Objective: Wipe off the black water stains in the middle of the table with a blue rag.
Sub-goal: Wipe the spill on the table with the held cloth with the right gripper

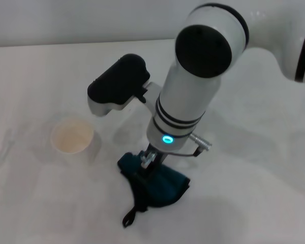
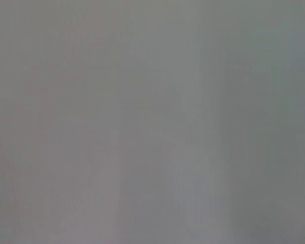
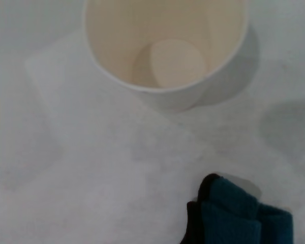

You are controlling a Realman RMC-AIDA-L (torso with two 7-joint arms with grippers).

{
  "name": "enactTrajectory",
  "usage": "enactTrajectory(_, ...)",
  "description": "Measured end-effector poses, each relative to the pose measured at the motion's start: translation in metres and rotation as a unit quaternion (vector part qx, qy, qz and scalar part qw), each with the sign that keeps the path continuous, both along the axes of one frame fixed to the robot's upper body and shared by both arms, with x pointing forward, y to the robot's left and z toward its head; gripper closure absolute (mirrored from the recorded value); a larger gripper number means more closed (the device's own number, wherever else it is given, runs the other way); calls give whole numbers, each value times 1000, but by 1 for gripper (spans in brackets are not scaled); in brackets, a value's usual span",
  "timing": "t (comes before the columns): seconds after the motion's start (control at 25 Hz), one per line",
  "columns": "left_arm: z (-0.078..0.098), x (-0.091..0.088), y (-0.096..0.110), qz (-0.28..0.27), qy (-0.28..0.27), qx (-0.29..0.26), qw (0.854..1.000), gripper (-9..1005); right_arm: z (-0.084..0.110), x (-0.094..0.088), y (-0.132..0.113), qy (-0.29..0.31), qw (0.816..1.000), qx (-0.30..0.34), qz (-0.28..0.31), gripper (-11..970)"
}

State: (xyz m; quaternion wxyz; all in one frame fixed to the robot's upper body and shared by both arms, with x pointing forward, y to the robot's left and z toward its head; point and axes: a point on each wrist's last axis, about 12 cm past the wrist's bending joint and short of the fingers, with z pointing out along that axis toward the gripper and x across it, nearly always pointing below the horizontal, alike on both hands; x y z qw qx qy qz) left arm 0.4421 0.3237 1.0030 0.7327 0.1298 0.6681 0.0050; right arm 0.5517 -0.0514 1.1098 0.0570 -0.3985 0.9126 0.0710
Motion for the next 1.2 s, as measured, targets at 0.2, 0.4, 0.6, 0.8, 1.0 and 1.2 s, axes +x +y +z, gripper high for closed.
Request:
enactTrajectory(0.2, 1, 2, 0, 1, -2, 0, 1000, 104, 5, 8, -10, -16, 999, -40, -15, 869)
enactTrajectory(0.4, 1, 1, 1, 3, -2, 0, 1000, 104, 3, 13, -19, -19, 998, -52, -30, 870)
enactTrajectory(0.6, 1, 1, 1, 4, -2, -1, 1000, 105, 1, 10, -19, -8, 999, -43, -28, 870)
enactTrajectory(0.8, 1, 2, 1, 4, -2, -1, 1000, 105, 1, -3, -3, 14, 1000, 4, -2, 870)
enactTrajectory(1.0, 2, 4, -1, -1, -4, -1, 1000, 105, -8, -17, 6, 33, 999, 22, 15, 871)
enactTrajectory(1.2, 1, 3, -1, -2, -3, -2, 1000, 105, -13, -21, 7, 38, 999, 24, 15, 871)
